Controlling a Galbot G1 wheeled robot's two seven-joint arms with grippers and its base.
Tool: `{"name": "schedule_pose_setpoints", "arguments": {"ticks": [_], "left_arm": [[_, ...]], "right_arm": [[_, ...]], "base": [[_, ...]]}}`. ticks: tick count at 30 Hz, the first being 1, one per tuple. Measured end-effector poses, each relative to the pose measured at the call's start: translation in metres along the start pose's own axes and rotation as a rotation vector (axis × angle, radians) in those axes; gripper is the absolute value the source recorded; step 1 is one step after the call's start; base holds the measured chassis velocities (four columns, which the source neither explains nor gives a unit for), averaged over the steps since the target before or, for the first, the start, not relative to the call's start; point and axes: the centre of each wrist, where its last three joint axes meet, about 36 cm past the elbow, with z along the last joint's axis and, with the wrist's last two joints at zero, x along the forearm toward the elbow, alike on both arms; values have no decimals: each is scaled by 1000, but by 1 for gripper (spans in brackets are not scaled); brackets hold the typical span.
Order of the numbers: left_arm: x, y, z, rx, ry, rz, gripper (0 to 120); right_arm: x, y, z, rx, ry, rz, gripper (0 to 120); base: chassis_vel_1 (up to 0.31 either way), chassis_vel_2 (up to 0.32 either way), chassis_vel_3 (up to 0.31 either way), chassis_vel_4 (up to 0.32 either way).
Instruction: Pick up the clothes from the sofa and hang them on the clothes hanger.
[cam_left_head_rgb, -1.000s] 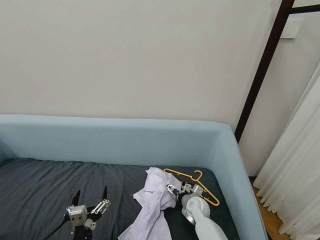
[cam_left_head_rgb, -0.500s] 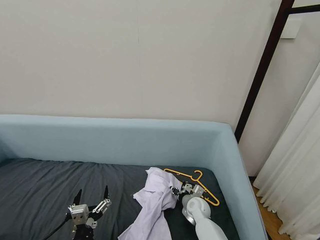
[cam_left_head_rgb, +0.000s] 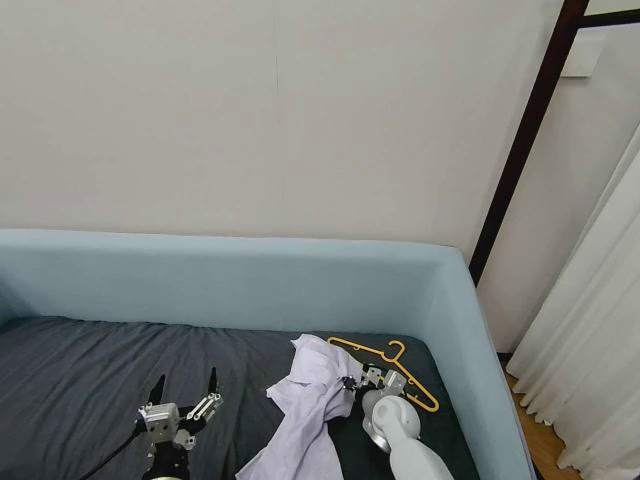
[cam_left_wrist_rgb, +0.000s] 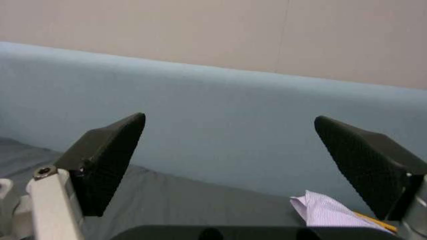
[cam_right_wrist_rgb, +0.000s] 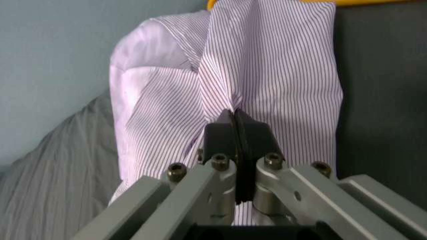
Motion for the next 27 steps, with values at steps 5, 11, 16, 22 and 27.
{"name": "schedule_pose_setpoints", "arguments": {"ticks": [5, 11, 16, 22, 27], "left_arm": [[-1, 0, 0, 1, -2, 0, 100], [-4, -1, -2, 15, -6, -2, 100], [-5, -7, -2, 33, -12, 0, 100], [-6, -12, -3, 54, -14, 2, 100], [-7, -13, -5, 66, -22, 4, 100]], "right_arm": [[9, -1, 9, 7, -98, -60, 0], [37, -3, 21, 55, -350, -240, 0], [77, 9, 1, 85, -489, -388, 0], [112, 17, -27, 148, -570, -489, 0], [140, 34, -74, 193, -648, -561, 0]], "base": [[0, 0, 0, 0], [0, 0, 0, 0], [0, 0, 0, 0], [0, 0, 0, 0], [0, 0, 0, 0]]}}
